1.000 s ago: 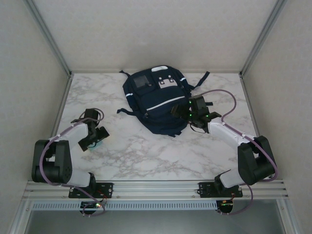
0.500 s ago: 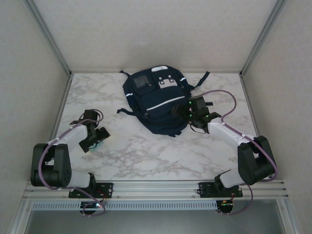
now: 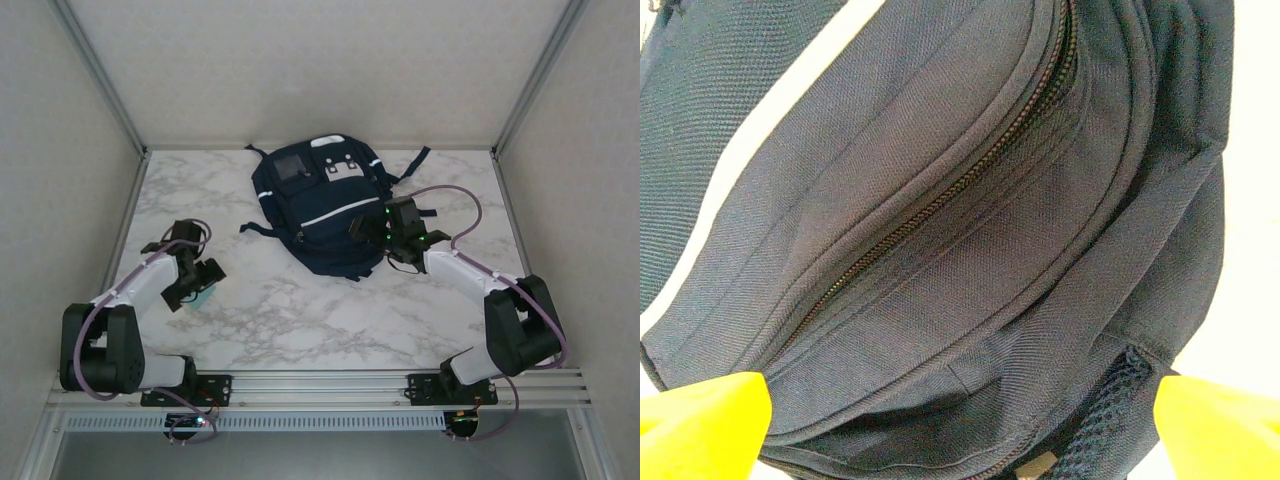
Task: Pack the student bag
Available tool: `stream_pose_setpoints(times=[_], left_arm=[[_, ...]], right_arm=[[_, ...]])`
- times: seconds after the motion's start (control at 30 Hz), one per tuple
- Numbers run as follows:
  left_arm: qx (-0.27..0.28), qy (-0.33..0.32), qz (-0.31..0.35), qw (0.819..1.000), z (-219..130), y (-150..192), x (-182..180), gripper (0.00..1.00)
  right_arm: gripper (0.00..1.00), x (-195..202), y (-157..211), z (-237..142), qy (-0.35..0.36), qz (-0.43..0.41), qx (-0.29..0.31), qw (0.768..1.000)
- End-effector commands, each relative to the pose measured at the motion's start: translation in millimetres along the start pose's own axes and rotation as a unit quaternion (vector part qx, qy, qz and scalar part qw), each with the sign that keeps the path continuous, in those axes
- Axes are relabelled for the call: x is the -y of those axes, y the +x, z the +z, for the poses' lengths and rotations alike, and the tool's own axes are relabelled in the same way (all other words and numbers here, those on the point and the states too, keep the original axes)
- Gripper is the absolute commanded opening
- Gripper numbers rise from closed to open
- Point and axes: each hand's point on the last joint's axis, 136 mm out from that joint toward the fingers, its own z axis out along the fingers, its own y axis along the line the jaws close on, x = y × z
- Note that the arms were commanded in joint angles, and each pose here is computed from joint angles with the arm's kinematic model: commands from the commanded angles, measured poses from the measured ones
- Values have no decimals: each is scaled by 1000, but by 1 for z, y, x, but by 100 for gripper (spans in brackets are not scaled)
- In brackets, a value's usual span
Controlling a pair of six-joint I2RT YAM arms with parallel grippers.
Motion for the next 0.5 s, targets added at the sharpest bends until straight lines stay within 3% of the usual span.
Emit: stream_pose_setpoints(times=[0.0,0.3,0.47], left_arm=[[-15,-34,-9,999,13,9,-14,100],[-29,-32,-25,999,38,8,-5,100],[-15,-19,-27,999,36,2,1,92]], right_arm=[[99,-7,0,2,-8,1,-1,1000],[99,-10,-5,-4,-13,2,8,1000],[99,-9,-4,-6,-10,-3,7,1000]])
